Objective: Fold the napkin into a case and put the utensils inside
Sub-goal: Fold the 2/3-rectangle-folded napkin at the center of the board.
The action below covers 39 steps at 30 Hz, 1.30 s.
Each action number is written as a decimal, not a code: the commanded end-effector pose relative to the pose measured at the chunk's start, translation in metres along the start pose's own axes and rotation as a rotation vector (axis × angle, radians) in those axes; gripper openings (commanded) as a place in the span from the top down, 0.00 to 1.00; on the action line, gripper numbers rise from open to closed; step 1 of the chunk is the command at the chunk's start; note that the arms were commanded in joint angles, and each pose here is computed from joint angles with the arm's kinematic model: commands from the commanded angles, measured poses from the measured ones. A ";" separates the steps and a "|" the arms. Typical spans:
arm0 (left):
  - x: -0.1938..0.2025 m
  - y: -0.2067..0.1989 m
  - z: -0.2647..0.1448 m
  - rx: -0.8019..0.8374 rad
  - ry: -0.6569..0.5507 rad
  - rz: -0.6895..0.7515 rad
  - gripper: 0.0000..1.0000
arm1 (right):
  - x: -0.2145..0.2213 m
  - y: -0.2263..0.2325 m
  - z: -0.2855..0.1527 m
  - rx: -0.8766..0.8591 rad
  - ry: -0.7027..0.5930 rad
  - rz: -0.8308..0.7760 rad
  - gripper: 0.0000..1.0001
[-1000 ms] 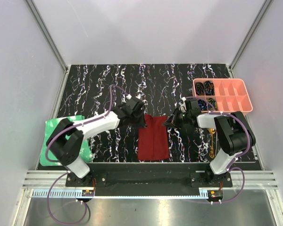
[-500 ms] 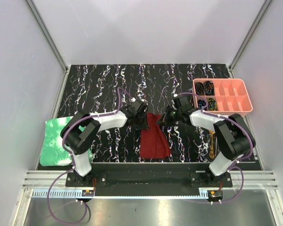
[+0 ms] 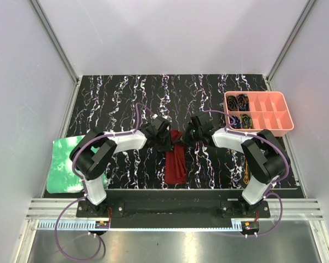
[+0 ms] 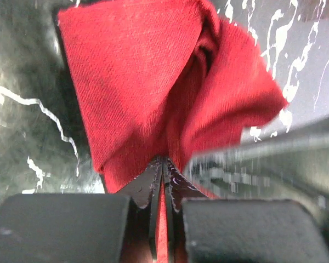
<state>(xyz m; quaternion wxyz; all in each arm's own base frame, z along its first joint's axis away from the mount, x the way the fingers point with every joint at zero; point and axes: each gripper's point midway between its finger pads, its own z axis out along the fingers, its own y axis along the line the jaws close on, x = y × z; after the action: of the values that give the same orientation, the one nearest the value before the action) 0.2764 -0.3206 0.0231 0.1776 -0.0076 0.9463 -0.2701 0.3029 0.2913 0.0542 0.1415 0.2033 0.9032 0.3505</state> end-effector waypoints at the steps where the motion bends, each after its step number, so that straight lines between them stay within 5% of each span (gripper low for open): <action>1: 0.006 -0.004 -0.027 0.023 0.000 0.036 0.92 | -0.016 0.008 0.002 -0.015 -0.095 0.058 1.00; 9: 0.018 0.019 -0.049 -0.018 -0.013 0.022 0.91 | -0.019 0.007 -0.002 -0.001 -0.122 0.082 1.00; 22: 0.036 0.037 -0.021 -0.036 0.028 0.003 0.96 | -0.005 0.021 0.011 0.012 -0.147 0.112 1.00; 39: 0.051 0.044 -0.037 -0.009 0.019 0.021 0.95 | -0.013 0.006 0.015 0.064 -0.290 0.344 1.00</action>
<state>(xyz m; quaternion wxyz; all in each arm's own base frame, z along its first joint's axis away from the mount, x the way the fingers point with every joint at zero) 0.2335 -0.2825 0.0171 0.1770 -0.0049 0.9446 -0.2763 0.3081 0.3014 0.0317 0.1678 0.3700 0.8642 0.2968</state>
